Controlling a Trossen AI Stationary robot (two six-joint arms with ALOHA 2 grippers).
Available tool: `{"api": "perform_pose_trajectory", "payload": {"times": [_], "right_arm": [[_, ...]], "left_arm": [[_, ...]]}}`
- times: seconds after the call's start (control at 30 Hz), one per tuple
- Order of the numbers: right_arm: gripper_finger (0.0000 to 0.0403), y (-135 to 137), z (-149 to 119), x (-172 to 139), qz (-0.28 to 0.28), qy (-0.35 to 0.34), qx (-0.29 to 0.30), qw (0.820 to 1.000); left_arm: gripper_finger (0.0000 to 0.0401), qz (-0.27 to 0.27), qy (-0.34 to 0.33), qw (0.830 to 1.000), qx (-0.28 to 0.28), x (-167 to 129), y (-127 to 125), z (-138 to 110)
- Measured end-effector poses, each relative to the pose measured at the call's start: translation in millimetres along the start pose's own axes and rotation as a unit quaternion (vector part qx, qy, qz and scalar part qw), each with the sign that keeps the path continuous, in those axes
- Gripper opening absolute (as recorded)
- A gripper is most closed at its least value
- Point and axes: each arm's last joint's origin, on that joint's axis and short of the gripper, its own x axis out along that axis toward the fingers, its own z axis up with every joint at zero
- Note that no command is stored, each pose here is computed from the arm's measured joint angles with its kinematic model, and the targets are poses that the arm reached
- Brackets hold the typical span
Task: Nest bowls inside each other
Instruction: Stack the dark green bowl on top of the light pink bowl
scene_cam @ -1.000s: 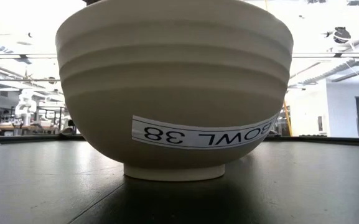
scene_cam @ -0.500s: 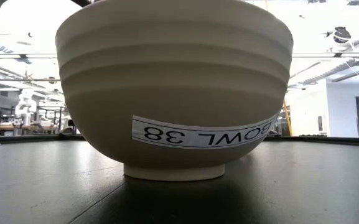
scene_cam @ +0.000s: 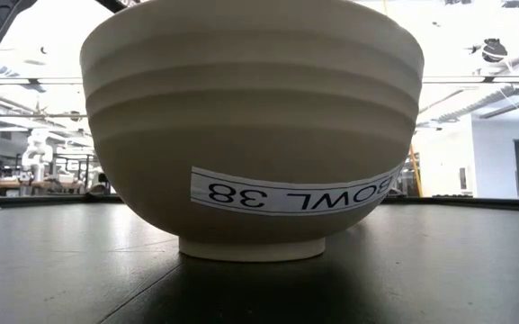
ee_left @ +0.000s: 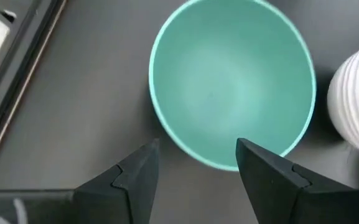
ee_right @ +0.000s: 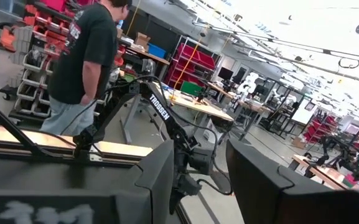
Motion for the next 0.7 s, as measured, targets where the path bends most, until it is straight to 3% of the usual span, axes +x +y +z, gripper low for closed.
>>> {"api": "perform_pose_trajectory", "payload": {"times": [0.3,0.7], "right_arm": [[0.0141,0.2,0.0,0.0,0.000,0.000,0.000,1.000],[0.0141,1.6,0.0,0.1,0.000,0.000,-0.001,1.000]], "left_arm": [[0.0214,-0.033,0.019,0.999,0.006,10.1,-5.2,-5.6],[0.0214,-0.030,0.046,0.998,0.010,30.7,-10.3,-6.6]]}}
